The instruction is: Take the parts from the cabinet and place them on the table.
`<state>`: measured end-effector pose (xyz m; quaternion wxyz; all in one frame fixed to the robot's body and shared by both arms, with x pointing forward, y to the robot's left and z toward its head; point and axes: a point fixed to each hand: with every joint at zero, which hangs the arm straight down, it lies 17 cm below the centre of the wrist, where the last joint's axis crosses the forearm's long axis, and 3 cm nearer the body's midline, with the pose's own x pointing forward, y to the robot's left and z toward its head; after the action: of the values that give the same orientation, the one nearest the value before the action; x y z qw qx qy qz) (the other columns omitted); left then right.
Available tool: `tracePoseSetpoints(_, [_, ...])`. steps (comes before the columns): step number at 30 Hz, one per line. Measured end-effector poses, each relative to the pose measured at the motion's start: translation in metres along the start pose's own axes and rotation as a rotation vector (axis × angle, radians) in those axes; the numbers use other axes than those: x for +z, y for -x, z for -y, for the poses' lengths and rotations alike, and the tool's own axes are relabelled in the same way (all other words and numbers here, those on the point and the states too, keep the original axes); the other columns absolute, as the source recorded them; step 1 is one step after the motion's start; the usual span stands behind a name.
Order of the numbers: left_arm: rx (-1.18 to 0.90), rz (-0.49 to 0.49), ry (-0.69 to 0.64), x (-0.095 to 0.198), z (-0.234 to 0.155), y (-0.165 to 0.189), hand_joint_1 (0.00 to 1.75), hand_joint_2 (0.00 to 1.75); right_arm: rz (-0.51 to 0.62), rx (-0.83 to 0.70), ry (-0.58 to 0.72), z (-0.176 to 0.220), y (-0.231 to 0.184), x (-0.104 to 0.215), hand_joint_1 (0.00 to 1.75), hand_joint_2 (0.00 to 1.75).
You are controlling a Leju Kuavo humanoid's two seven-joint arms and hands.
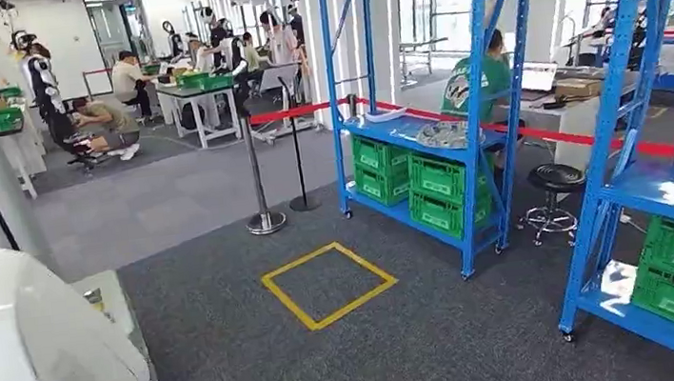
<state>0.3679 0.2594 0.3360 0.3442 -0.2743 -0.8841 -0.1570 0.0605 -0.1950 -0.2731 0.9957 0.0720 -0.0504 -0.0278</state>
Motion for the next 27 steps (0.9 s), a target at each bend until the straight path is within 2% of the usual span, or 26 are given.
tracePoseSetpoints(4, [-0.011, -0.022, -0.022, 0.016, -0.001, 0.003, 1.75, 1.75, -0.018, 0.016, -0.001, -0.001, 0.008, 0.0, 0.0, 0.0])
tracePoseSetpoints(18, [-0.02, -0.048, -0.041, 0.035, -0.008, -0.001, 1.75, 1.75, 0.012, 0.036, -0.001, -0.001, 0.005, 0.0, 0.0, 0.0])
tracePoseSetpoints(23, [-0.025, -0.026, -0.039, 0.029, -0.01, -0.007, 1.75, 1.75, 0.013, 0.031, -0.001, 0.0, 0.003, 0.0, 0.0, 0.0])
tracePoseSetpoints(27, [-0.048, 0.034, -0.057, 0.014, -0.025, -0.02, 1.75, 1.75, 0.021, 0.024, -0.003, -0.002, -0.002, 0.0, 0.0, 0.0])
